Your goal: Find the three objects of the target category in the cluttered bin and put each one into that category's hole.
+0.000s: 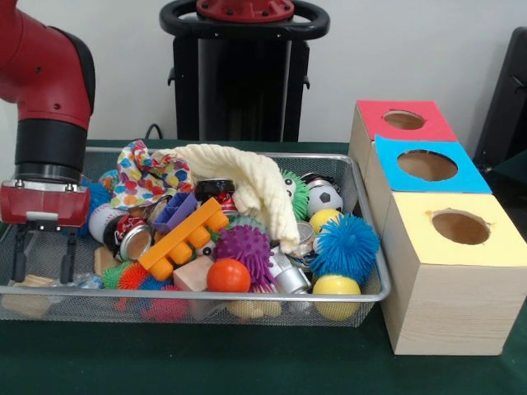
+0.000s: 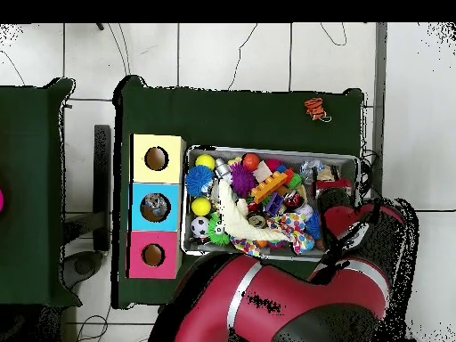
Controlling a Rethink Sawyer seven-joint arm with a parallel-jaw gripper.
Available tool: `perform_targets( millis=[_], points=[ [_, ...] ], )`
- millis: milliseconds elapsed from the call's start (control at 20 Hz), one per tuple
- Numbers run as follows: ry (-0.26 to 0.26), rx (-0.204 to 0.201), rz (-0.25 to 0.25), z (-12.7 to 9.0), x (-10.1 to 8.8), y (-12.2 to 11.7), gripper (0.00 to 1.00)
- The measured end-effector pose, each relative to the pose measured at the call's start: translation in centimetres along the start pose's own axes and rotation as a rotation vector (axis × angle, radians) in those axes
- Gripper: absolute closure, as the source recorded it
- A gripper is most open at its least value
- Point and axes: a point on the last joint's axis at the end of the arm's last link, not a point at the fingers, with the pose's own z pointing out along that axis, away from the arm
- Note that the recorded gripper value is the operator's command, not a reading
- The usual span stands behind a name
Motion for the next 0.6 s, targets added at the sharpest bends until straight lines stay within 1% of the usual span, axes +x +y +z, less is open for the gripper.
perform_targets(
  millis=[600],
  points=[
    [-0.002,0.005,0.010,0.11,0.02,0.05,0.00]
  ],
)
